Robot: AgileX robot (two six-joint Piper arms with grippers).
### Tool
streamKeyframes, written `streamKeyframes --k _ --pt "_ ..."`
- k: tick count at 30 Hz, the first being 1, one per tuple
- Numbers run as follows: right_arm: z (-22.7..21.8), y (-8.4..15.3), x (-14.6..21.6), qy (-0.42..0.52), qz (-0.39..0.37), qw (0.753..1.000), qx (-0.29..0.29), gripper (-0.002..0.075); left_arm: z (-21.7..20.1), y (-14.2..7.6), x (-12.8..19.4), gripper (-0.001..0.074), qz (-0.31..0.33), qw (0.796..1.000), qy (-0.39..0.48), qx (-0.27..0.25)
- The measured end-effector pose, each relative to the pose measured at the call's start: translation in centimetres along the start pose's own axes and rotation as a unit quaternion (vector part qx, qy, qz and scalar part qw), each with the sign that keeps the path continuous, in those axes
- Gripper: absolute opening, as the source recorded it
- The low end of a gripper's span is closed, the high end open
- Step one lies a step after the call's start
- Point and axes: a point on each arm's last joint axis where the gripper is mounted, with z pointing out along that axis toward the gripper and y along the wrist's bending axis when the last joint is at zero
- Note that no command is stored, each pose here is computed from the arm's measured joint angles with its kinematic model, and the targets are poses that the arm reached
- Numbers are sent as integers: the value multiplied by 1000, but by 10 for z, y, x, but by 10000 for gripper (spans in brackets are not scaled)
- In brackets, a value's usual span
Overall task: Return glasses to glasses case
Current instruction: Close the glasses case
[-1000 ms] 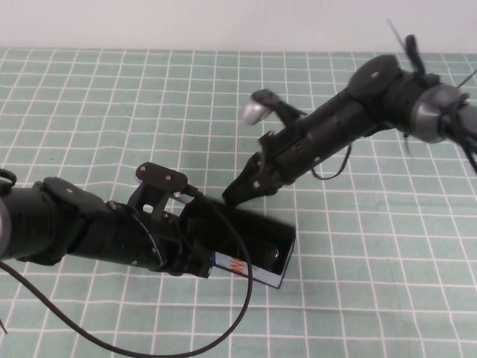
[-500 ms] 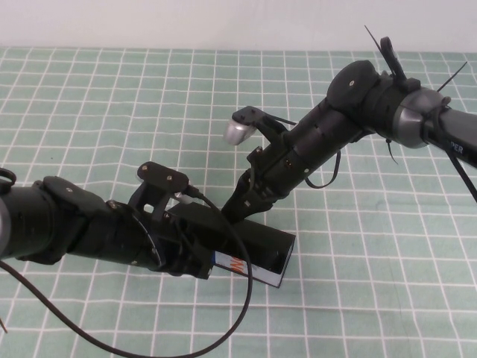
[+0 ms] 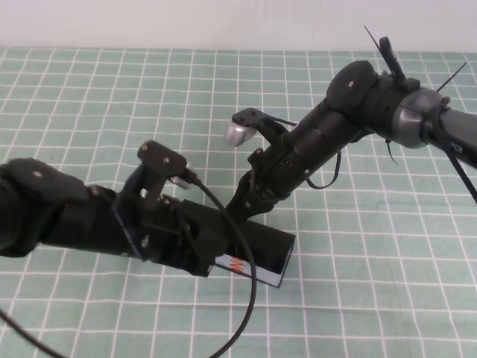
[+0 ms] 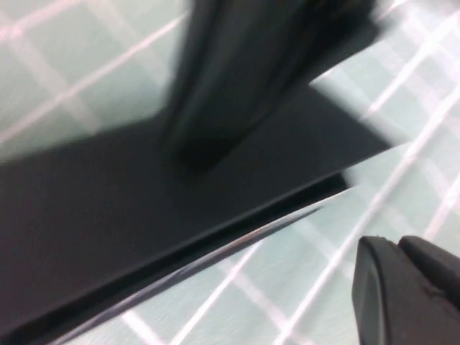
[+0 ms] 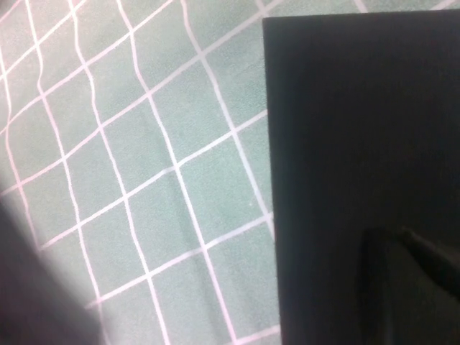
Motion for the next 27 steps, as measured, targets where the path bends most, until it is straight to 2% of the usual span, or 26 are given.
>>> streamKeyframes --k 7,15,21,27 --pt "4 4 -1 4 -3 1000 -3 -13 -51 -33 -19 -4 55 996 -70 1" --pt "10 9 -3 11 -8 1000 -6 -13 -113 -65 -27 -4 97 982 -150 -53" --pt "15 11 -1 32 -10 999 1 -13 -140 -80 -24 -4 113 974 -182 -73" --pt "29 9 3 50 3 999 -5 -13 -148 -83 -21 -4 115 973 -183 -85"
